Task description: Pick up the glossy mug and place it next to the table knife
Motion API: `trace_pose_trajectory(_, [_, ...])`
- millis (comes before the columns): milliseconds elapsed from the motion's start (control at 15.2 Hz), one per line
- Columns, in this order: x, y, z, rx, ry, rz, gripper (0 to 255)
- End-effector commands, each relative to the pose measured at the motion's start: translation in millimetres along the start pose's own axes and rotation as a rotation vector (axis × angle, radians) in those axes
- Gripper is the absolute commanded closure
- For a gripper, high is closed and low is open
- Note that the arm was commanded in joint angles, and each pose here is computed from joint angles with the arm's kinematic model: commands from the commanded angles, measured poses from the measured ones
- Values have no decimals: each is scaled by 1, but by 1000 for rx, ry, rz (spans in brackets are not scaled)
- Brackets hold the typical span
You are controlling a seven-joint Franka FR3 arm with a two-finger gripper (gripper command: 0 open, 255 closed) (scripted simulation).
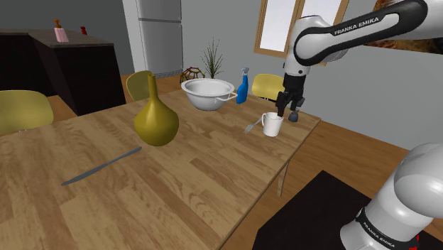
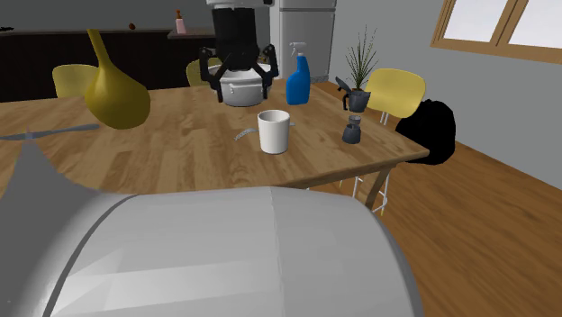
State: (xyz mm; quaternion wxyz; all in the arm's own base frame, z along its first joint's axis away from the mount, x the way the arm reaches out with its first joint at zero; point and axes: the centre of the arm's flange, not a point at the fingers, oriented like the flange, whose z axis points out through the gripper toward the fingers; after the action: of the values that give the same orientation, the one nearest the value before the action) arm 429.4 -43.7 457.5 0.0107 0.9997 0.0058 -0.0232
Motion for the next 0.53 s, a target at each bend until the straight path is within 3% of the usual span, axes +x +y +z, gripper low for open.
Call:
trace_pose_trajectory(0, [22, 8, 16, -8, 3, -4, 0])
trace_pose_trajectory(462, [95, 29, 65, -32, 11, -16, 0])
